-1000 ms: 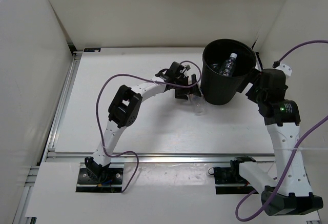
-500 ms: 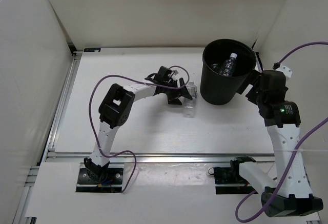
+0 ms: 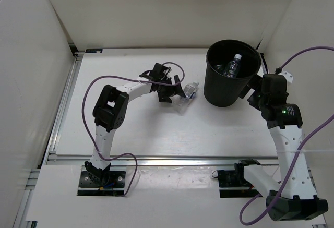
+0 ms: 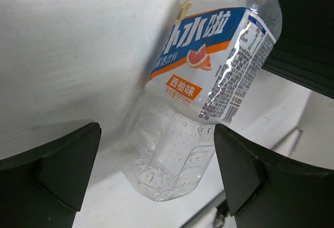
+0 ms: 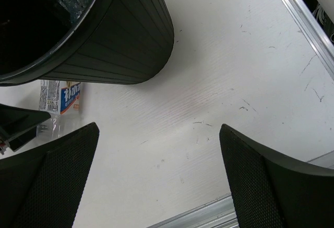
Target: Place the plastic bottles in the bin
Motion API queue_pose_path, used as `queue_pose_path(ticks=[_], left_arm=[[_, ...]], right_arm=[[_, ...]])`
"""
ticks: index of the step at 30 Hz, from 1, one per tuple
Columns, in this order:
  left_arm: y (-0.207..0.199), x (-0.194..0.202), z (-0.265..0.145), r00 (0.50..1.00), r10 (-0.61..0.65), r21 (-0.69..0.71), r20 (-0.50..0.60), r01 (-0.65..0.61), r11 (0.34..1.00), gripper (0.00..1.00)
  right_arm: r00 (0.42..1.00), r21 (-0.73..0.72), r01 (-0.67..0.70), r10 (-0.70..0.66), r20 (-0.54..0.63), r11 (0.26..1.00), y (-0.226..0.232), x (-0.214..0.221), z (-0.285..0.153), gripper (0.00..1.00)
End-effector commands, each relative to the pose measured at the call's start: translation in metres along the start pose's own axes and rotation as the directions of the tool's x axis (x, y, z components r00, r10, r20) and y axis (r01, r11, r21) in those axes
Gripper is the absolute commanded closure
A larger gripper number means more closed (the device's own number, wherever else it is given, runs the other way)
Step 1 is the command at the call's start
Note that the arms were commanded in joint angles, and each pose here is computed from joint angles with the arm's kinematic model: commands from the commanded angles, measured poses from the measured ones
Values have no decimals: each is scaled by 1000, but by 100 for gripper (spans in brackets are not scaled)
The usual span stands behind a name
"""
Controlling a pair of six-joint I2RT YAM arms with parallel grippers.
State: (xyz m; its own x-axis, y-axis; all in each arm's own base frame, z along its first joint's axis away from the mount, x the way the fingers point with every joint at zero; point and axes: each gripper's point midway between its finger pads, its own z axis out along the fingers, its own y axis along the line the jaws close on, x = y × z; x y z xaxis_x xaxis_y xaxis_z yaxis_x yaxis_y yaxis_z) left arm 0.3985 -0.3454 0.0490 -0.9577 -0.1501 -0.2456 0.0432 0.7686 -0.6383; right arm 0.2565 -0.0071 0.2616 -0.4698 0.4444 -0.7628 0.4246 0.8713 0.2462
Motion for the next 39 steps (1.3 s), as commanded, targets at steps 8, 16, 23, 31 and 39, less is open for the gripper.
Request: queue_pose_path(ticks=[8, 16, 23, 31, 39], left_arm=[[-21, -25, -16, 957, 259, -134, 129, -241, 961, 0], [-35, -47, -24, 925, 317, -193, 210, -279, 941, 0], [-34, -38, -25, 923, 334, -196, 191, -297, 935, 0], [-57, -40, -19, 920, 343, -127, 191, -324, 938, 0], [-75, -37, -17, 918, 353, -64, 180, -347, 936, 0]], right_arm=[[999, -31, -24, 25, 25, 999, 8, -10, 1, 0], [999, -35, -17, 18, 32, 999, 4, -6, -3, 0], [1000, -38, -14, 15, 19, 999, 3, 0, -1, 0], [1000, -34, -12, 12, 11, 999, 3, 3, 3, 0], [1000, -41, -2, 3, 6, 999, 3, 6, 3, 0]])
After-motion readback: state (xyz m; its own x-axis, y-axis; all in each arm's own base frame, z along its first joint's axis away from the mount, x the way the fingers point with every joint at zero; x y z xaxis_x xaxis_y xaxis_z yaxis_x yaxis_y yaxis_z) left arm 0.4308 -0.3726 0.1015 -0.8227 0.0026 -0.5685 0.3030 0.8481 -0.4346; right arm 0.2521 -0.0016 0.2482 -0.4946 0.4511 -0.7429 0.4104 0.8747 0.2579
